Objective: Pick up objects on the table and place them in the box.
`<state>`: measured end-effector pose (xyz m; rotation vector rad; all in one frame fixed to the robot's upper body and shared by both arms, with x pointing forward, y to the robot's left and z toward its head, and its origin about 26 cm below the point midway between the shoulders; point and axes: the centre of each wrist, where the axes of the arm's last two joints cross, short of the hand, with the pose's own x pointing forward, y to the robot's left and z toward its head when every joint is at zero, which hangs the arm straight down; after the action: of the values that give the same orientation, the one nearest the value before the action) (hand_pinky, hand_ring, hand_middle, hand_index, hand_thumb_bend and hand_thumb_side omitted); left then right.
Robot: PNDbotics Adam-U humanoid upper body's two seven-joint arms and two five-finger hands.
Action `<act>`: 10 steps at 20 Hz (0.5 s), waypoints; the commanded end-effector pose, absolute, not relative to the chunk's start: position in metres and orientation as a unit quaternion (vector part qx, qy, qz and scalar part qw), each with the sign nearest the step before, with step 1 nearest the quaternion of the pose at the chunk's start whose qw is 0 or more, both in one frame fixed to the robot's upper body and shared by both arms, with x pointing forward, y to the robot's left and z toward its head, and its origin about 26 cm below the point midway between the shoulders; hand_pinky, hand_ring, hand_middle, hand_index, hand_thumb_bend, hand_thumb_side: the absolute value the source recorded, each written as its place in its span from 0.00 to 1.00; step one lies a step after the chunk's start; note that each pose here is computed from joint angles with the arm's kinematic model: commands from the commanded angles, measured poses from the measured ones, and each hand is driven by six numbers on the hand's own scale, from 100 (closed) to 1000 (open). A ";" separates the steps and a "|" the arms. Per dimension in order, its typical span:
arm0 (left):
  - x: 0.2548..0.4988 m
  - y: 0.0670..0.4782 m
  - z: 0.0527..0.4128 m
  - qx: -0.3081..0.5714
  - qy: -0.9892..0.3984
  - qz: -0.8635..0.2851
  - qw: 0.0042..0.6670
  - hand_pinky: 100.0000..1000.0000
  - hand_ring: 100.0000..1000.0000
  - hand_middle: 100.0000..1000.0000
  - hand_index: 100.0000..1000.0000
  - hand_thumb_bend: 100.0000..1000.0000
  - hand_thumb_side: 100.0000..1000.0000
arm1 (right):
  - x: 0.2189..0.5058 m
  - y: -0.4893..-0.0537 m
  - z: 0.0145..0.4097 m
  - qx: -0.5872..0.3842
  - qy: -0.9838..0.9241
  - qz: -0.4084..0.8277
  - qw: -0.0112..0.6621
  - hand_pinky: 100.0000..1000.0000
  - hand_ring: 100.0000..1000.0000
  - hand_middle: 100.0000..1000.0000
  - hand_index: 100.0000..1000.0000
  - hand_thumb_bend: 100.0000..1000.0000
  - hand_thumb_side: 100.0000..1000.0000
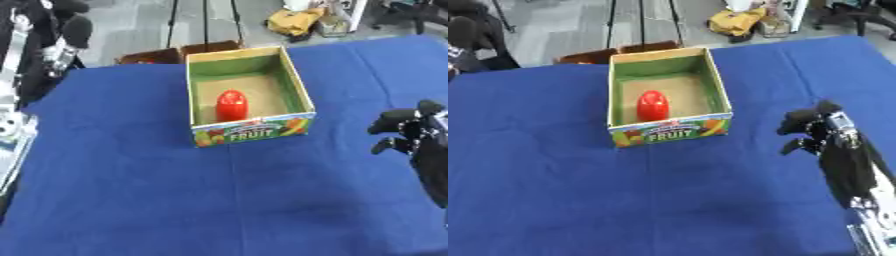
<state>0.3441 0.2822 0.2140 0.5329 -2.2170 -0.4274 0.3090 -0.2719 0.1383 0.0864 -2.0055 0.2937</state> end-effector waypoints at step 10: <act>0.329 0.272 0.127 0.108 -0.875 -0.064 0.467 0.46 0.37 0.42 0.67 0.67 0.90 | 0.309 -0.272 0.148 0.032 -0.848 0.126 0.514 0.40 0.61 0.54 0.64 0.00 0.97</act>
<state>0.3281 0.2729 0.1235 0.2763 -2.1244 -0.1570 0.3092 -0.2719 0.1387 0.0855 -2.0073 0.2920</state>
